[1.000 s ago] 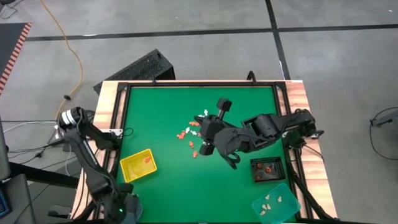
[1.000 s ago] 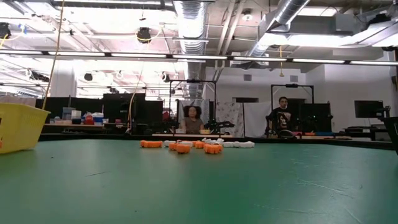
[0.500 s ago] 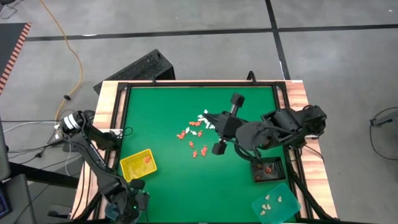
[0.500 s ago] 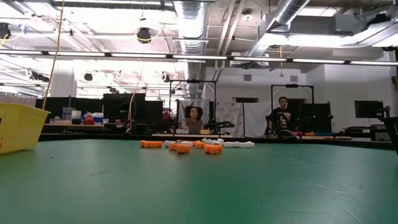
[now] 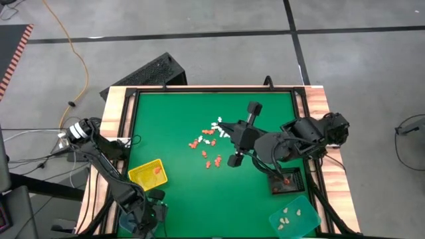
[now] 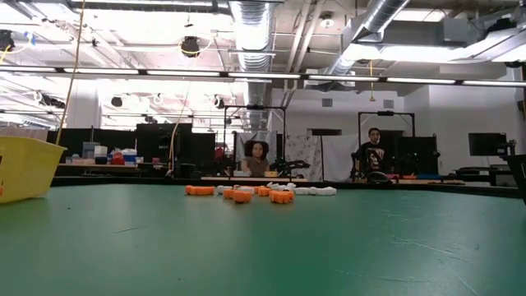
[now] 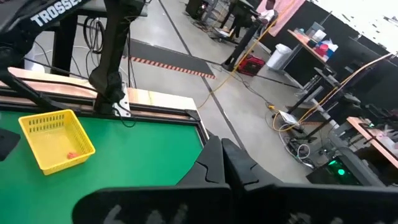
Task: Sort Halloween decoration
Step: Adjust the blue bin, then put the orange skeleton model into the yellow bin
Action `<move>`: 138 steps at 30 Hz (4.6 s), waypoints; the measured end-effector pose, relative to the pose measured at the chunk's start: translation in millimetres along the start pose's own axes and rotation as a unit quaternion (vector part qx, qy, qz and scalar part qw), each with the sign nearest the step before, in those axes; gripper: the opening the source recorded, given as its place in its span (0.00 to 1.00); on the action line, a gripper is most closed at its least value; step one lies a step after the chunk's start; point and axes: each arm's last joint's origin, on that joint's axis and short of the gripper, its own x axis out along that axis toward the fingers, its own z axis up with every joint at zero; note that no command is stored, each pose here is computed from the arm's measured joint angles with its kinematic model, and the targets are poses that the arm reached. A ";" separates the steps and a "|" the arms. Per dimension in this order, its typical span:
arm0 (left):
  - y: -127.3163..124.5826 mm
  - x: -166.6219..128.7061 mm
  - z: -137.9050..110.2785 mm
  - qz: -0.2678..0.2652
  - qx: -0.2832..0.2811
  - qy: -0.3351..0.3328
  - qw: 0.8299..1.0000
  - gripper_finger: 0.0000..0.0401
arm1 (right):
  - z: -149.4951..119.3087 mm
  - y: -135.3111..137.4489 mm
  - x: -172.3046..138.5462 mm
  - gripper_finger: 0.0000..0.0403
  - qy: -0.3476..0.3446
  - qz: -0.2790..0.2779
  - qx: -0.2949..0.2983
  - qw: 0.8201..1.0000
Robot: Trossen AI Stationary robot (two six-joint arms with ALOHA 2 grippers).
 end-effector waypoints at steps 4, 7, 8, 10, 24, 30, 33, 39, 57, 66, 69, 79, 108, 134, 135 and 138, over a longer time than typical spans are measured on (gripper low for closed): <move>6.5 -0.7 7.7 0.000 0.034 -0.015 0.999 0.00 | 0.4 -2.3 -1.9 0.00 -0.002 0.000 0.001 1.000; 11.6 -1.4 13.6 0.004 0.070 -0.029 0.997 0.00 | 0.4 -2.7 -1.4 0.00 -0.002 -0.001 -0.005 1.000; 13.3 -1.6 15.5 0.004 0.082 -0.033 0.996 0.00 | 0.4 -2.7 -1.4 0.00 -0.002 -0.001 -0.008 1.000; 16.9 -2.2 19.3 0.004 0.102 -0.040 0.994 0.00 | 0.4 -2.8 -1.2 0.00 -0.002 -0.001 -0.009 1.000; 10.7 -36.8 44.5 0.041 0.131 -0.020 0.990 0.00 | 0.0 -5.2 1.8 0.00 0.001 -0.006 -0.008 1.000; -17.6 -67.7 30.6 0.075 0.003 0.013 0.997 0.00 | -0.8 -9.9 7.7 0.00 0.006 -0.015 -0.002 1.000; -34.6 -72.1 10.0 0.093 -0.111 0.007 0.989 0.00 | -1.0 -10.5 9.4 0.00 0.005 -0.004 -0.001 1.000; -54.0 -67.7 -31.9 0.123 -0.269 0.099 0.950 0.00 | -1.1 -10.3 9.3 0.00 0.006 -0.002 -0.002 1.000; -90.3 -42.5 -47.6 0.045 -0.339 0.108 0.933 0.00 | -1.3 -9.4 10.2 0.00 0.007 -0.004 -0.006 1.000; -69.4 -10.4 -55.5 0.034 -0.340 0.100 0.935 0.00 | -1.4 -9.6 10.5 0.00 0.007 -0.006 -0.020 1.000; -58.8 -6.0 -56.6 0.058 -0.344 0.097 0.932 0.00 | -1.3 -9.5 10.5 0.00 0.007 -0.006 -0.021 1.000; -37.1 0.0 -45.7 0.076 -0.328 0.083 0.938 0.00 | -1.4 -9.5 10.5 0.00 0.008 -0.006 -0.033 0.999; 31.0 -249.8 -68.6 0.057 -0.289 -0.481 0.826 0.06 | -114.2 10.5 137.5 0.05 0.300 0.094 0.189 0.930; 78.9 -293.6 -106.1 0.129 -0.249 -0.556 0.782 0.56 | -262.0 43.9 207.4 0.46 0.340 0.033 0.416 0.843; 79.6 -293.2 -106.7 0.129 -0.254 -0.557 0.780 0.56 | -262.4 44.0 207.3 0.46 0.340 0.029 0.420 0.841; 80.6 -292.9 -107.4 0.127 -0.265 -0.560 0.775 0.56 | -266.4 44.6 210.3 0.45 0.342 0.018 0.428 0.837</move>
